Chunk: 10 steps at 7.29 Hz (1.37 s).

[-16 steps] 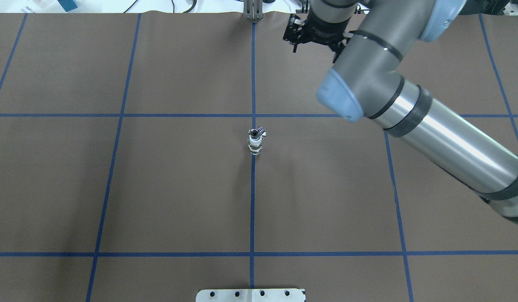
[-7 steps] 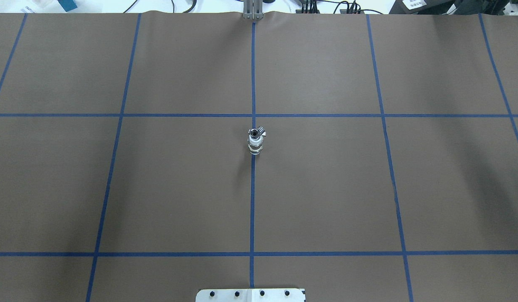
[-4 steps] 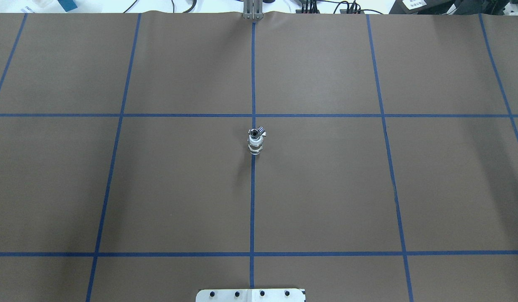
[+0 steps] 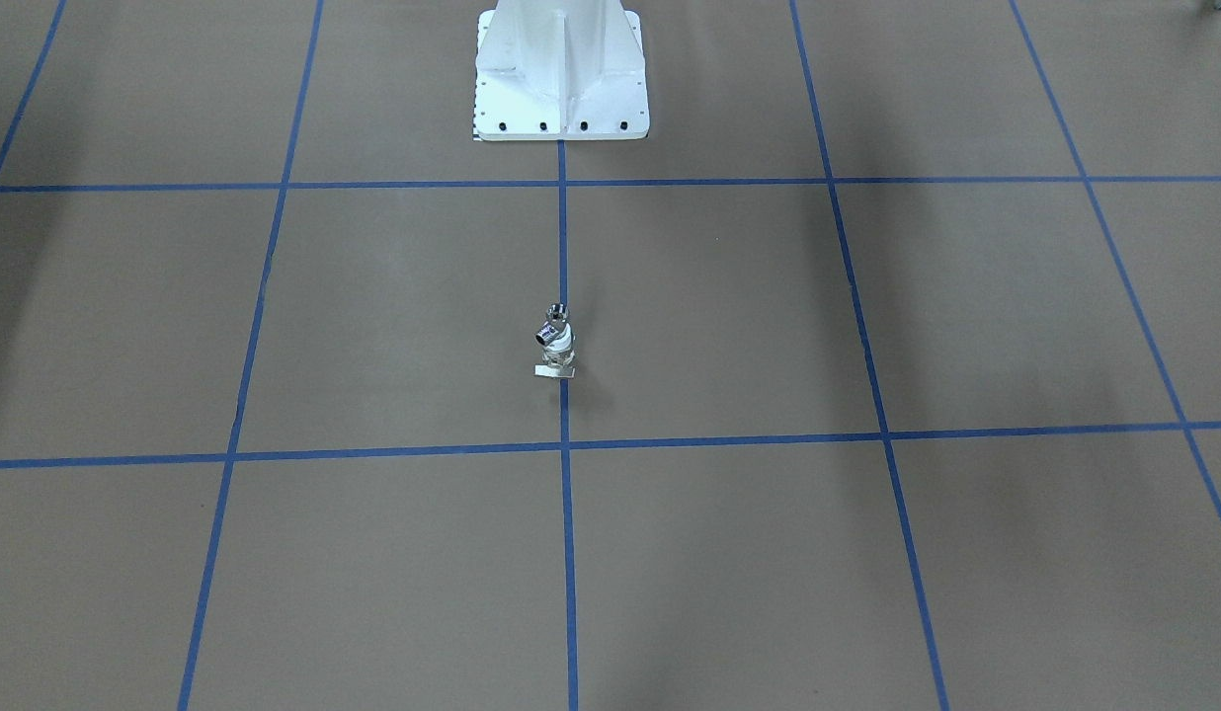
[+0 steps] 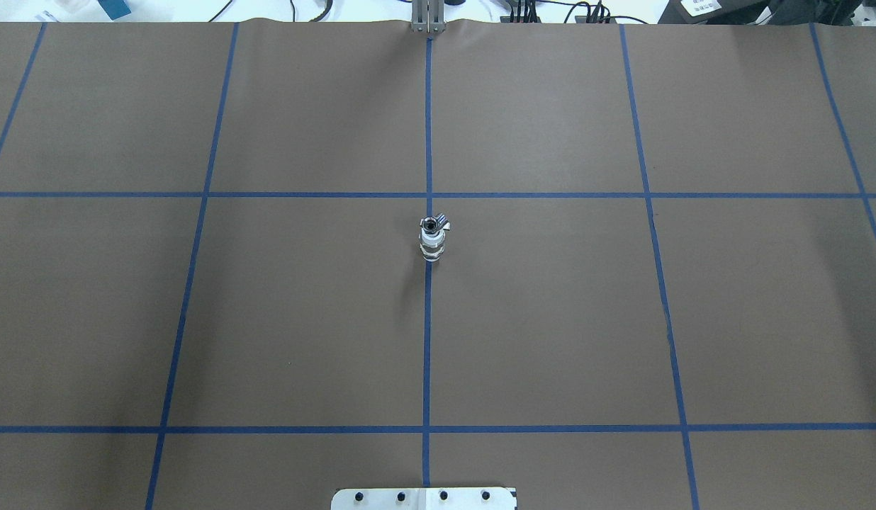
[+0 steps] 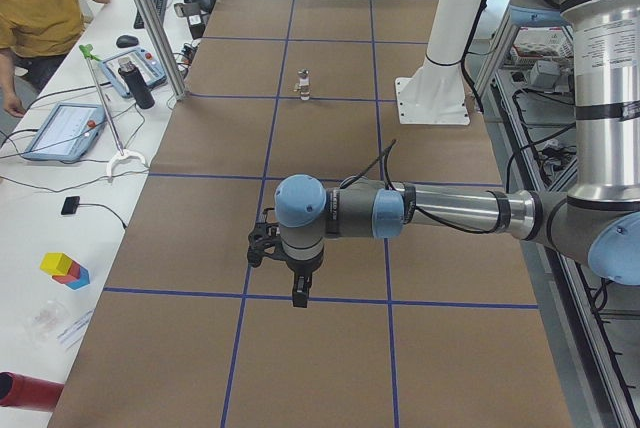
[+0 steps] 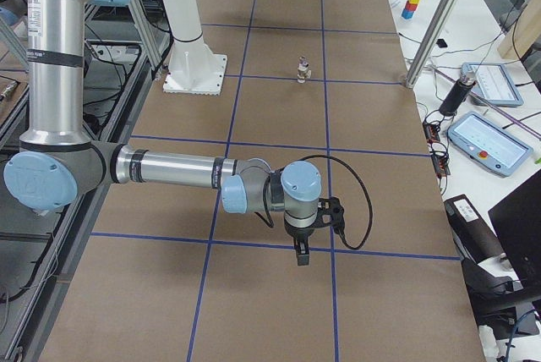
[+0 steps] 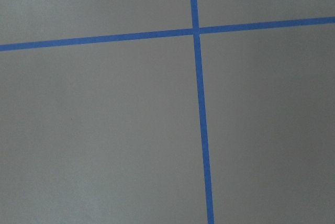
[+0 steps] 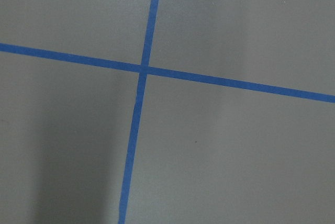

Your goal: Assemble PPR valve and pipe with both arms

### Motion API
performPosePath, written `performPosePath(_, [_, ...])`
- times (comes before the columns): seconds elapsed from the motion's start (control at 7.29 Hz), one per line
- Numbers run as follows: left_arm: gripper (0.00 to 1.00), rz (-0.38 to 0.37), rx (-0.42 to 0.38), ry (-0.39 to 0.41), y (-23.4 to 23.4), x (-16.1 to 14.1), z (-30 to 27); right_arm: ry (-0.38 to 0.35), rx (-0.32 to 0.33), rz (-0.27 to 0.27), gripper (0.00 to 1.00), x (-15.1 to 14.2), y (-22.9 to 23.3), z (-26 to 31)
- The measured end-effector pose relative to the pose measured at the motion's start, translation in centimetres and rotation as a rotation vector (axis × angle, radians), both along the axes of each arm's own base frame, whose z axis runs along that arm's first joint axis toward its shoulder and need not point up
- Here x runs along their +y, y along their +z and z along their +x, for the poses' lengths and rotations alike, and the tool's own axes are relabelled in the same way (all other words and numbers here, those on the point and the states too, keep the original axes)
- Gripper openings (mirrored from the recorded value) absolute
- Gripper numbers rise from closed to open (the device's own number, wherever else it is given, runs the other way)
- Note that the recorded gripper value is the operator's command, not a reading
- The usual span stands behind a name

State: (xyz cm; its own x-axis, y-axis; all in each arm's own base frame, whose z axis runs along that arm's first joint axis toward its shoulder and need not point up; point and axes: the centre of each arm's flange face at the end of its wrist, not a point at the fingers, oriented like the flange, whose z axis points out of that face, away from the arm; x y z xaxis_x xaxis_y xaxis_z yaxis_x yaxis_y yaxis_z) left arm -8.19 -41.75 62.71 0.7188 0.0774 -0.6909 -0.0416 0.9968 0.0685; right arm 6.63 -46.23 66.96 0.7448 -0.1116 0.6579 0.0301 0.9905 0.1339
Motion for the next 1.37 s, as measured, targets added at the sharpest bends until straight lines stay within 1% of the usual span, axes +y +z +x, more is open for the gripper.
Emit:
performPosePath(0.55, [1.0, 0.025, -0.005, 0.003, -1.0, 0.2, -0.1, 0.007, -0.003, -0.016, 1.0, 0.2, 0.3, 0.2])
performPosePath(1.37, [1.0, 0.027, -0.006, 0.002, -1.2, 0.3, -0.1, 0.006, -0.003, -0.018, 1.0, 0.4, 0.7, 0.2])
